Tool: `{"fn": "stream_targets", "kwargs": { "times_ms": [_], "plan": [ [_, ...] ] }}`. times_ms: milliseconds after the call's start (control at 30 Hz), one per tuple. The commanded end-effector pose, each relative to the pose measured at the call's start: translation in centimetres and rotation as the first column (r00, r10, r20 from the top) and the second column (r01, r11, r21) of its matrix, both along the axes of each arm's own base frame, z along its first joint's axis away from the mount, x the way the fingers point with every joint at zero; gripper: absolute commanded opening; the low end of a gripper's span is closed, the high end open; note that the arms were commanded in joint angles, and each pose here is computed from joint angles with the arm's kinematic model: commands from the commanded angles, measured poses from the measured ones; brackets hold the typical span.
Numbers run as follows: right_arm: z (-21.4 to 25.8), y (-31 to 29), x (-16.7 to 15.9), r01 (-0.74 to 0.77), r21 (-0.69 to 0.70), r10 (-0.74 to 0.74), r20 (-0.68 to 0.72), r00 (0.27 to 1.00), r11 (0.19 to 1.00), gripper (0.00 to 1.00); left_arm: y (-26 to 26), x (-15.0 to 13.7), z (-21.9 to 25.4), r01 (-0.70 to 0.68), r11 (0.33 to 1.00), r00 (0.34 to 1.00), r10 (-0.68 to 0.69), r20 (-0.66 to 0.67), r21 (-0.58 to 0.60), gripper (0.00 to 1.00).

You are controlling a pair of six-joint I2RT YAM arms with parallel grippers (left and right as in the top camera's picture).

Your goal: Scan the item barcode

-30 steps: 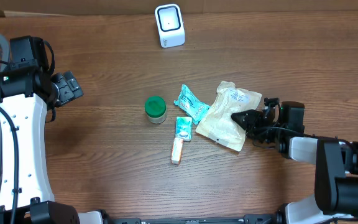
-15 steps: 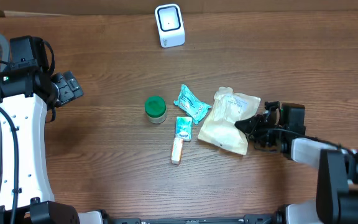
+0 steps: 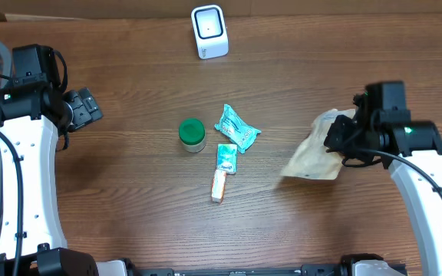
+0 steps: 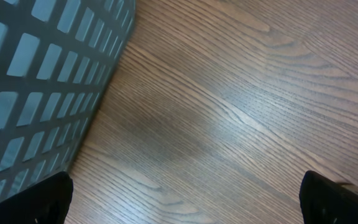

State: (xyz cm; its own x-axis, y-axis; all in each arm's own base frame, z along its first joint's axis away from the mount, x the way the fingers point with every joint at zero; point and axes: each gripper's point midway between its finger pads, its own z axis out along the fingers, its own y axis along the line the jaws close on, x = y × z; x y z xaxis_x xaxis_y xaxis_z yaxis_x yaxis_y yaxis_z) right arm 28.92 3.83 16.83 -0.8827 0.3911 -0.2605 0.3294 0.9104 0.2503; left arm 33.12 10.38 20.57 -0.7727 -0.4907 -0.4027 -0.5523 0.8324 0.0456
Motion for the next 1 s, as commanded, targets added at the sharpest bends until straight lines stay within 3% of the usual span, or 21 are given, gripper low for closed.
{"fn": "stream_targets", "kwargs": {
  "times_ms": [0, 133, 300, 400, 567, 667, 700, 733, 767, 833, 967],
  "plan": [
    [1.6, -3.3, 0.9, 0.089, -0.343, -0.095, 0.000, 0.995, 0.935, 0.04, -0.2, 0.1, -0.3, 0.022, 1.000, 1.000, -0.022, -0.009, 0.000, 0.99],
    [-1.3, -2.3, 0.8, -0.008, -0.463, -0.076, -0.163, 0.984, 0.887, 0.04, -0.2, 0.1, -0.3, 0.022, 1.000, 1.000, -0.022, -0.009, 0.000, 1.00],
    [-7.9, -2.4, 0.6, -0.172, -0.557, -0.092, -0.413, 0.906, 0.812, 0.04, -0.2, 0.1, -0.3, 0.022, 1.000, 1.000, -0.022, -0.009, 0.000, 0.99],
    [-10.0, -1.6, 1.0, -0.196, -0.567, -0.120, -0.471, 0.874, 0.800, 0.04, -0.2, 0.1, -0.3, 0.022, 1.000, 1.000, -0.022, -0.009, 0.000, 0.99],
    [-10.8, 1.8, 2.4, -0.234, -0.551, -0.029, -0.425, 0.905, 0.801, 0.06, -0.2, 0.1, -0.3, 0.022, 1.000, 1.000, -0.022, -0.009, 0.000, 1.00],
    [-11.2, 4.8, 3.0, -0.291, -0.502, 0.077, -0.405, 0.911, 0.814, 0.20, -0.2, 0.1, -0.3, 0.022, 1.000, 1.000, -0.022, -0.010, 0.000, 0.99],
    [-11.5, 6.4, 3.2, -0.332, -0.468, 0.140, -0.398, 0.906, 0.819, 0.46, -0.2, 0.1, -0.3, 0.022, 1.000, 1.000, -0.022, -0.009, 0.000, 0.99],
    [-11.7, 7.5, 3.3, -0.348, -0.447, 0.173, -0.388, 0.906, 0.824, 0.62, -0.2, 0.1, -0.3, 0.022, 1.000, 1.000, -0.022, -0.009, 0.000, 0.99],
    [-11.7, 8.2, 3.4, -0.358, -0.433, 0.192, -0.381, 0.905, 0.827, 0.71, -0.2, 0.1, -0.3, 0.022, 1.000, 1.000, -0.022, -0.009, 0.000, 0.99],
    [-11.9, 9.5, 3.3, -0.375, -0.390, 0.227, -0.375, 0.899, 0.841, 0.75, -0.2, 0.1, -0.3, 0.022, 1.000, 1.000, -0.022, -0.009, 0.000, 1.00],
    [-11.2, 13.1, 3.6, -0.412, -0.196, 0.331, -0.344, 0.879, 0.890, 0.72, -0.2, 0.1, -0.3, 0.022, 1.000, 1.000, -0.022, -0.009, 0.000, 1.00]
  ]
}}
